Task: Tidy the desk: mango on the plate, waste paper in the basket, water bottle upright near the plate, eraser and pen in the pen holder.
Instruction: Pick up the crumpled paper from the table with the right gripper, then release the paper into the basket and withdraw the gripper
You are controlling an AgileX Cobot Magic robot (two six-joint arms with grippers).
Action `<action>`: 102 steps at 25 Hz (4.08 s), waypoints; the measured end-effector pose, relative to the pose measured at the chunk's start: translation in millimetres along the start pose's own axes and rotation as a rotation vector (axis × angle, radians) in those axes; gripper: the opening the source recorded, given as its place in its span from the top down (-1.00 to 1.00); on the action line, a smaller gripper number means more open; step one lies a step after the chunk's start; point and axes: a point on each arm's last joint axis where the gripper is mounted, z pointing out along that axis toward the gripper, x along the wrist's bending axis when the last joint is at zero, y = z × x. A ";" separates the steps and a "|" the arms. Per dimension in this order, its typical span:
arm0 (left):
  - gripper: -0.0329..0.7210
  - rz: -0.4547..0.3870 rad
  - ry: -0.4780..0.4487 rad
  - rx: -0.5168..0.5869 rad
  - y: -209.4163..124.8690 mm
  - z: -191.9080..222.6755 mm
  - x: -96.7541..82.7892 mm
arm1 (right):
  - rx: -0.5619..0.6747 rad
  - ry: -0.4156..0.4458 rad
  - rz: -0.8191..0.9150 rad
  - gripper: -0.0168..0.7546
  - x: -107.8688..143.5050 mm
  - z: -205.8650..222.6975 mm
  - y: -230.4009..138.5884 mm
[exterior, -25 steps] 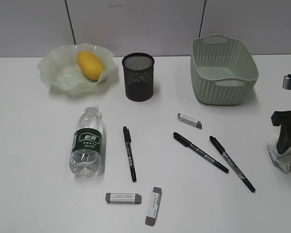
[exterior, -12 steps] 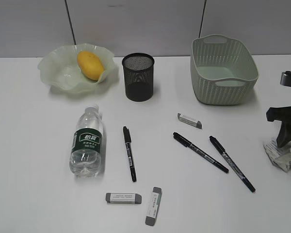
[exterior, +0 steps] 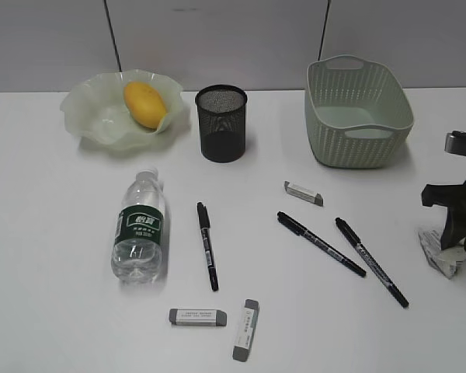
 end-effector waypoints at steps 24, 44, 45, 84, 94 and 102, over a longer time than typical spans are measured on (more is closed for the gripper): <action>-0.36 0.000 0.000 -0.001 0.1 0.0 0.0 | -0.320 0.053 -0.114 0.90 5.0 -107.0 -13.8; -0.35 0.000 0.000 -0.002 0.2 0.0 0.0 | 0.091 0.072 -0.090 -0.33 6.2 0.5 -7.7; -0.35 0.000 0.000 -0.002 0.2 0.0 0.0 | 0.103 0.069 -0.089 -0.33 5.8 5.0 -7.8; -0.23 0.000 0.000 -0.001 0.0 0.2 0.0 | -0.529 0.227 -0.350 0.61 88.7 -179.7 82.7; -0.22 -0.001 -0.001 -0.001 0.0 0.2 -0.1 | -0.412 0.214 -0.338 0.61 104.2 -102.2 144.1; -0.20 -0.001 -0.001 -0.001 0.0 0.2 -0.1 | -0.361 0.207 -0.320 0.61 104.5 -61.0 153.5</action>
